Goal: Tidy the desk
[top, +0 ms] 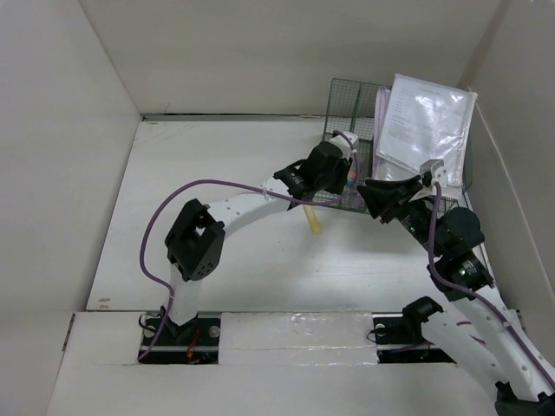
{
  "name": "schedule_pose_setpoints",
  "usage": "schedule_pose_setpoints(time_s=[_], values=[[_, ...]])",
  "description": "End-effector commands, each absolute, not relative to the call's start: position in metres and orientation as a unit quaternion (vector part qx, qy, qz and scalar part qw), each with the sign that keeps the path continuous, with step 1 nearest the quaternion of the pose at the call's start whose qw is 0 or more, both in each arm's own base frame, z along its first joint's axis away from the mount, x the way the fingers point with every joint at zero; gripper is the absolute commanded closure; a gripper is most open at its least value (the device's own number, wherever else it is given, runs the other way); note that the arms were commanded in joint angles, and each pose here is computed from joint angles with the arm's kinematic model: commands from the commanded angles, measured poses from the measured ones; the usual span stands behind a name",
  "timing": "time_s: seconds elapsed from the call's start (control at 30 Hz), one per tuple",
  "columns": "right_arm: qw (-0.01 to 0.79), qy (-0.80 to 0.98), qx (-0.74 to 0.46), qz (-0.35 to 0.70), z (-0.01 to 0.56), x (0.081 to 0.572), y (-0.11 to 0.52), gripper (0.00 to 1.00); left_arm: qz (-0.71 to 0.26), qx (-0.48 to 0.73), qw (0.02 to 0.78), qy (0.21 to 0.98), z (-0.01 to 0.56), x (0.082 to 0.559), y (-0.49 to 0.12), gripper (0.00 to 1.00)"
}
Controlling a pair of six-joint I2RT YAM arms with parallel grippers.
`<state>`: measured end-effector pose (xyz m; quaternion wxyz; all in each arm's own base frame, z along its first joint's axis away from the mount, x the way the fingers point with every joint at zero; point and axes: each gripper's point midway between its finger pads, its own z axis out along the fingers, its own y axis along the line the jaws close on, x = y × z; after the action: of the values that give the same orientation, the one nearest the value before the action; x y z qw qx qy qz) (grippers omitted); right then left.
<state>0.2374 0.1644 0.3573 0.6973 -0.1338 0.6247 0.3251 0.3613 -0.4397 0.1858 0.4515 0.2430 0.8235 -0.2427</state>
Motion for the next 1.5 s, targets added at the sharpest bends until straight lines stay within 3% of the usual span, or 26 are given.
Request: schedule_pose_setpoints(time_s=[0.0,0.7,0.93,1.47], values=[[0.719,0.596,-0.128,0.333,0.376,0.229,0.161,0.63,-0.232,0.244,0.433,0.836,0.184,0.359,-0.437,1.0],[0.757,0.569,-0.075,0.313,0.396,0.209,0.128,0.62,-0.198,0.277,0.403,0.85,0.182,0.37,-0.455,1.0],[0.756,0.57,-0.076,0.313,0.395,0.211,0.13,0.62,-0.188,0.284,0.398,0.852,0.18,0.373,-0.465,0.85],[0.75,0.575,-0.081,0.317,0.392,0.214,0.134,0.62,-0.242,0.282,0.415,0.831,0.209,0.366,-0.476,0.65]])
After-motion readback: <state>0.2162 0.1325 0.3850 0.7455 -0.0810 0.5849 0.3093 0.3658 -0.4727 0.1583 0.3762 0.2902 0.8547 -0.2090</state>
